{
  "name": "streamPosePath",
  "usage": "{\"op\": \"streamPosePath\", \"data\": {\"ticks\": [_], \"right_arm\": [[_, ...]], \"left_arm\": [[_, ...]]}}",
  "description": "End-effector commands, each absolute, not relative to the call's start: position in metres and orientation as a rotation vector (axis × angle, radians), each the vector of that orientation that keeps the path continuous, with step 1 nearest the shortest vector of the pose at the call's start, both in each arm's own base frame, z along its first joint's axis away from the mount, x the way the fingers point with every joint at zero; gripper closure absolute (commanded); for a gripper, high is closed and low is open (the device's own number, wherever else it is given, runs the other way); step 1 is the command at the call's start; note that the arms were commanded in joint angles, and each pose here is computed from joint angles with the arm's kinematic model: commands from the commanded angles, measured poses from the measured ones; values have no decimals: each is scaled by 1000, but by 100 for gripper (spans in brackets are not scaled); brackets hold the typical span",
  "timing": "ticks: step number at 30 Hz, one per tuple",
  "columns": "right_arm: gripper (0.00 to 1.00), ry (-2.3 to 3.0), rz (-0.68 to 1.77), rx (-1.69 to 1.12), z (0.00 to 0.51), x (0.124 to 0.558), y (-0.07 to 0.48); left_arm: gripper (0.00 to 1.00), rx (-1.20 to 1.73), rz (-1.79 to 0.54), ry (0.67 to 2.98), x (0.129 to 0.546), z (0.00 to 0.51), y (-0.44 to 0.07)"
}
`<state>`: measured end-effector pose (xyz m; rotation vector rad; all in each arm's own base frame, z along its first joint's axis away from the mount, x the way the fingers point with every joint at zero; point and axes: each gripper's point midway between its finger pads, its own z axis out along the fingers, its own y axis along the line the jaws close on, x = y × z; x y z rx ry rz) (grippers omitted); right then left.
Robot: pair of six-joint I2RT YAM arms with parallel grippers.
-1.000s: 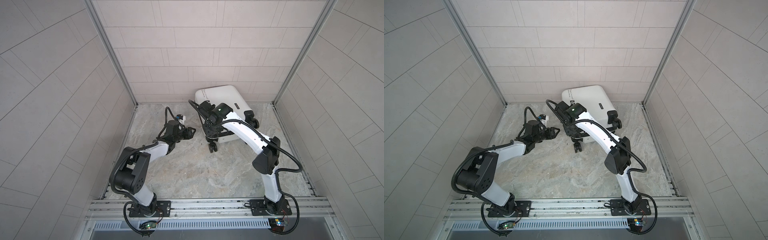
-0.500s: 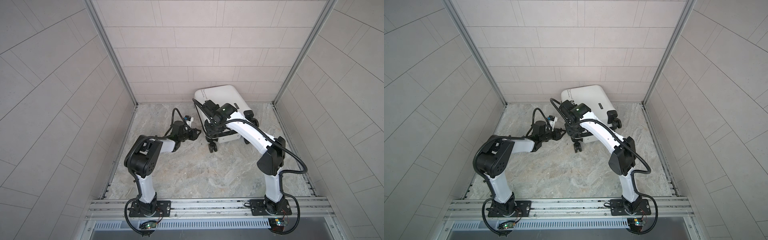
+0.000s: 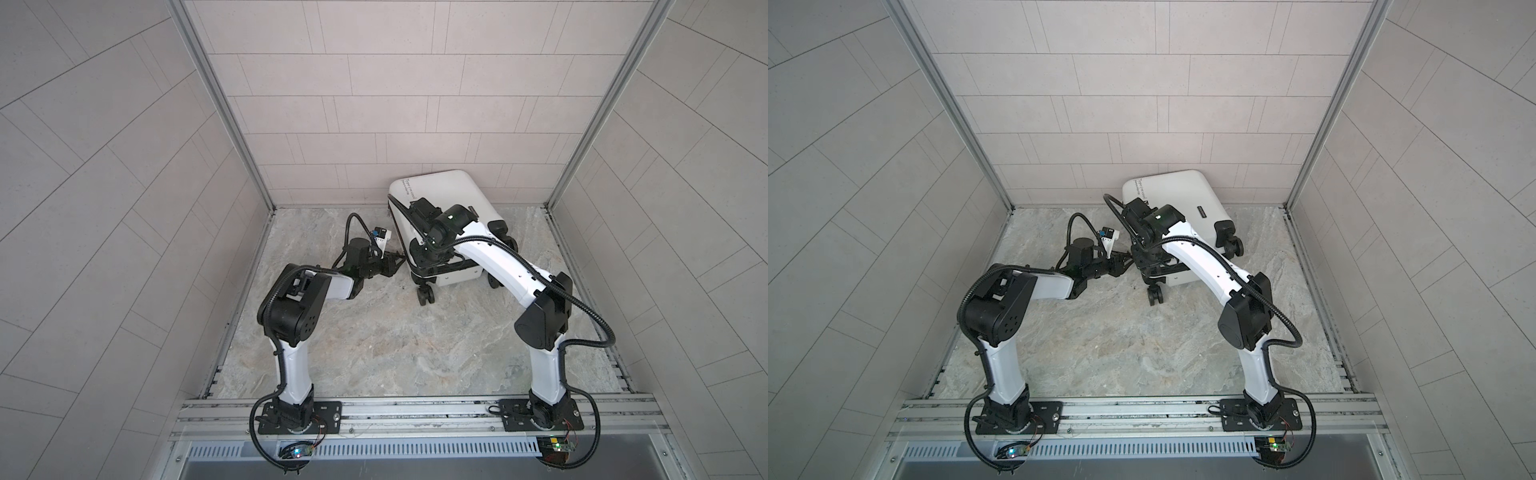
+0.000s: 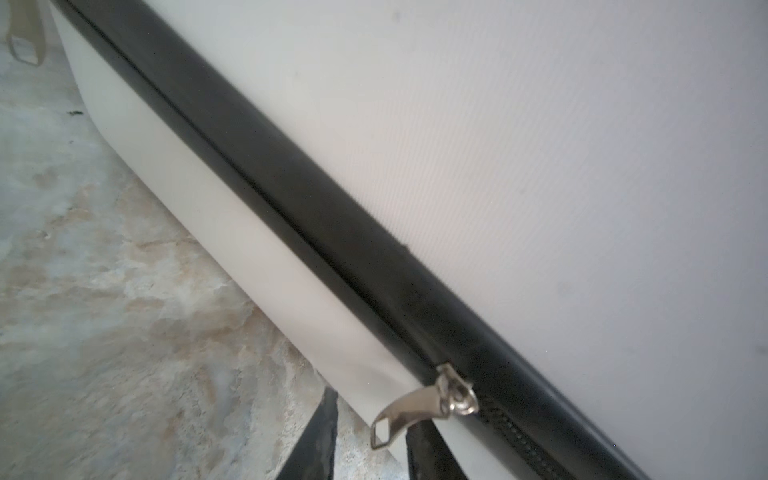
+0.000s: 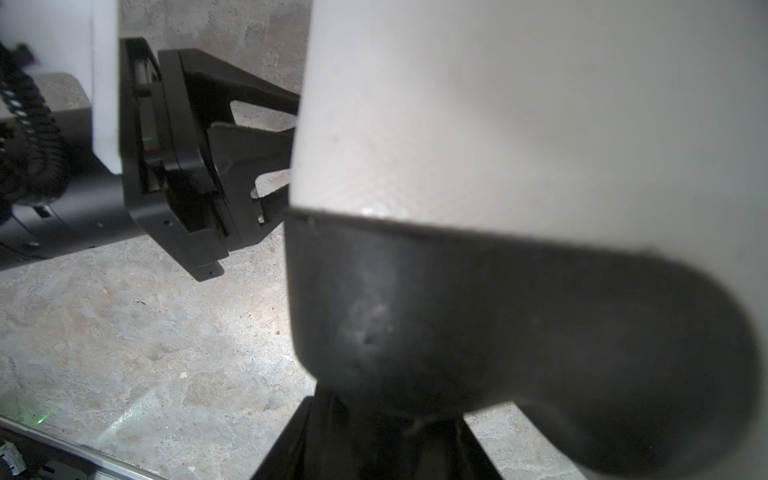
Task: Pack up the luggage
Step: 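Grasp the metal zipper pull with the left gripper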
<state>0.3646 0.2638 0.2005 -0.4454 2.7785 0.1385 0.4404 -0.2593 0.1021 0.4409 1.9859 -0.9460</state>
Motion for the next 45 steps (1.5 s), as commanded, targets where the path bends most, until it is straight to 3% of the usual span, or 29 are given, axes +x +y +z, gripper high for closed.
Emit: {"op": "streamPosePath", "data": {"ticks": [1,9,22,45], "right_arm": [[76,2729,129,-485,205,379,264],[78,2737,125,-492,203,380,265],[83,2716,161,-450,215,387,266],[95,2667,140,-441,246,389,241]], "left_arm": [[67,544,-926,1948,443,109,-266],[70,581,-931,1940,447,113,-273],[100,597,-999,1906,440,135,-279],[100,634,-969,1970,391,128,-263]]}}
